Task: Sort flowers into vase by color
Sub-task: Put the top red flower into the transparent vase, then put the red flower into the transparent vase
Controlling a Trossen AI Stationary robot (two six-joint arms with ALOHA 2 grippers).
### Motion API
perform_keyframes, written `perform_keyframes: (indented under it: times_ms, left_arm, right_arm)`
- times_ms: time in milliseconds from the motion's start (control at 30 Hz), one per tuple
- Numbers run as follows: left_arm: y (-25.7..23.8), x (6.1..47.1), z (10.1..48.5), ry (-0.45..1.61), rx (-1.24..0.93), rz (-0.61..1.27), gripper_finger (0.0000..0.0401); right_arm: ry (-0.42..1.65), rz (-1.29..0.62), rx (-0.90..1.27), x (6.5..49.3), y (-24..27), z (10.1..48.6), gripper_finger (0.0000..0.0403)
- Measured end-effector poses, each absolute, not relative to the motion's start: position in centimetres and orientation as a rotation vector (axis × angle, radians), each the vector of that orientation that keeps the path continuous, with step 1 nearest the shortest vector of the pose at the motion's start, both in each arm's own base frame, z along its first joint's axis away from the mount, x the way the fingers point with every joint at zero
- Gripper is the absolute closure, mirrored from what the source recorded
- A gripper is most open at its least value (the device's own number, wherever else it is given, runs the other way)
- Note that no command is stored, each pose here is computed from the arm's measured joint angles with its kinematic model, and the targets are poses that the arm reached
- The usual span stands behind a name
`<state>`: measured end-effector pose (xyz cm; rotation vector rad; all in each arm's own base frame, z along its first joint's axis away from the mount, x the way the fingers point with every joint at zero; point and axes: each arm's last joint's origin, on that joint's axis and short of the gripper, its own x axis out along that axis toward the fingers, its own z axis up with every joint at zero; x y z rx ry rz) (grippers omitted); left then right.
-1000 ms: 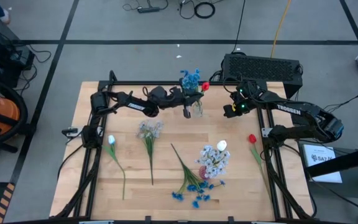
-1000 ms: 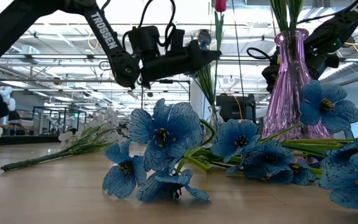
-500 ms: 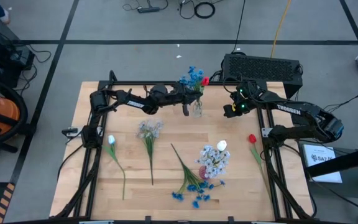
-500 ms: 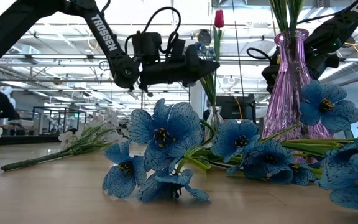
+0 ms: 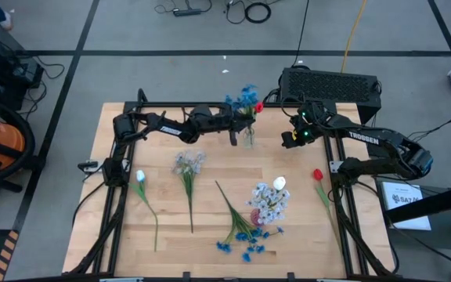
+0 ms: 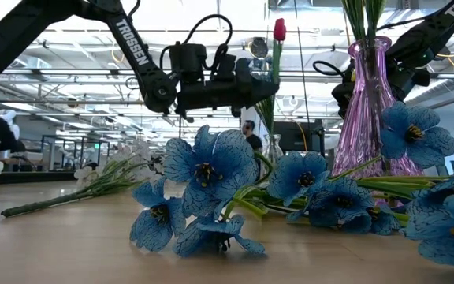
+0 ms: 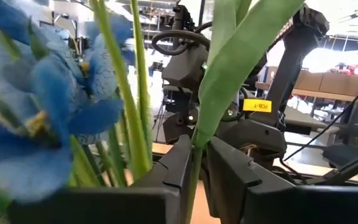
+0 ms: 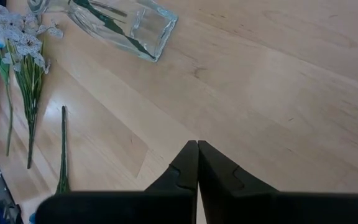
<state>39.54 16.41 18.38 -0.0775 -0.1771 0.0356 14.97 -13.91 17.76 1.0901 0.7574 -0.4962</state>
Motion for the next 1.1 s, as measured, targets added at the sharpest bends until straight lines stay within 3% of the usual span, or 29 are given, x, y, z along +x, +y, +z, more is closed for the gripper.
perform_keyframes:
  times_ms: [867, 1100]
  left_arm:
    - [17.1, 39.4, 17.8, -0.125, -0.104, 0.088, 0.0335]
    - [16.6, 39.1, 20.0, -0.160, -0.087, 0.077, 0.0335]
  right_arm:
    - [0.757, -0.499, 1.088, 15.0, -13.9, 17.8, 0.0403]
    - [0.768, -0.496, 1.097, 14.9, -13.8, 17.7, 0.0403]
